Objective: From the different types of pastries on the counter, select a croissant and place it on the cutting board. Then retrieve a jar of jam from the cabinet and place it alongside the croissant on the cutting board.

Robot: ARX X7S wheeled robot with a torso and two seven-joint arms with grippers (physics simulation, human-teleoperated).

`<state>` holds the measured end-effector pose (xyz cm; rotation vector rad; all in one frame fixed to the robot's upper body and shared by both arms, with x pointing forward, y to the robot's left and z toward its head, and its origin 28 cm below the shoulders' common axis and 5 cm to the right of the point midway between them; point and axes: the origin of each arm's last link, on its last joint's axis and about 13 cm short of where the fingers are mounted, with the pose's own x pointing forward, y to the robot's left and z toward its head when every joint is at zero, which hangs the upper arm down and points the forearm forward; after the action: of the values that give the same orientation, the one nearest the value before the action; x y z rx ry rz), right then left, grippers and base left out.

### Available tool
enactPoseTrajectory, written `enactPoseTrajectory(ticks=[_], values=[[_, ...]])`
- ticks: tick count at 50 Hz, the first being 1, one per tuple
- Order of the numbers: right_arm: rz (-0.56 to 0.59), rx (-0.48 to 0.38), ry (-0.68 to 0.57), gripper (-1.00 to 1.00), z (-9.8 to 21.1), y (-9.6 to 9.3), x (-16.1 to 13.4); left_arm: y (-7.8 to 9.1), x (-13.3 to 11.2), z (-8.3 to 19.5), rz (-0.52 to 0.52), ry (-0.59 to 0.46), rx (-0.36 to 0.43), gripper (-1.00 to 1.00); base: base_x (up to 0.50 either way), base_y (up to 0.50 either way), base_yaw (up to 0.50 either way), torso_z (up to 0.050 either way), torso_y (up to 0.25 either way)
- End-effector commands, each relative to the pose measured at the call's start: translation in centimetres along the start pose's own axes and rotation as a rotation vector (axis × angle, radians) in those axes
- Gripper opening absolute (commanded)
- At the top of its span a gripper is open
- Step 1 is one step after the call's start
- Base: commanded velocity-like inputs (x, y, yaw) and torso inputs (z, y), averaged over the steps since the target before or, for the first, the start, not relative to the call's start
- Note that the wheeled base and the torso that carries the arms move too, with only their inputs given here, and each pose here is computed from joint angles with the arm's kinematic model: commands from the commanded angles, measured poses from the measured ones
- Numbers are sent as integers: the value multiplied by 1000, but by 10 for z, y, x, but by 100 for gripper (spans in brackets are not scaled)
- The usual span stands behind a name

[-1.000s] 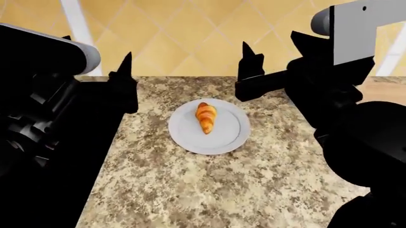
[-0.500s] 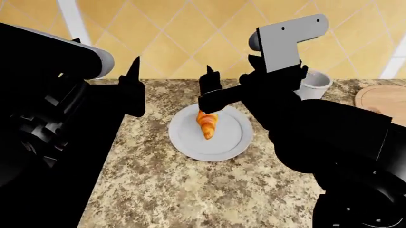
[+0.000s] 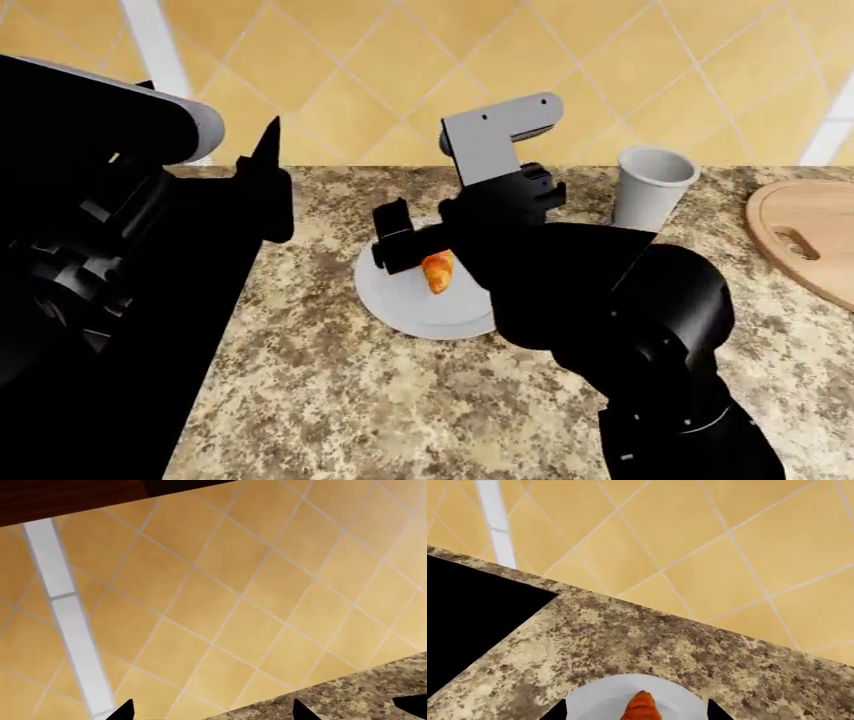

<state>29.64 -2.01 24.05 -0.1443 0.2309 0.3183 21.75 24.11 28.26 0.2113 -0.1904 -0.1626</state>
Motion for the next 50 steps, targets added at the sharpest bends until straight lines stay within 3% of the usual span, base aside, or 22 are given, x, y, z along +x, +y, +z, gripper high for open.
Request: enactPoseTrajectory(ticks=[1, 20, 50], values=[[-31, 6, 89, 100, -12, 1, 11, 2, 0, 1, 12, -1, 0, 100, 0, 0, 0, 0, 0], [-39, 107, 153, 100, -44, -6, 39, -1, 6, -6, 0, 19, 3, 100, 0, 0, 0, 0, 0], [-33, 55, 224, 100, -59, -2, 51, 1, 6, -8, 8, 23, -1, 100, 0, 0, 0, 0, 0]])
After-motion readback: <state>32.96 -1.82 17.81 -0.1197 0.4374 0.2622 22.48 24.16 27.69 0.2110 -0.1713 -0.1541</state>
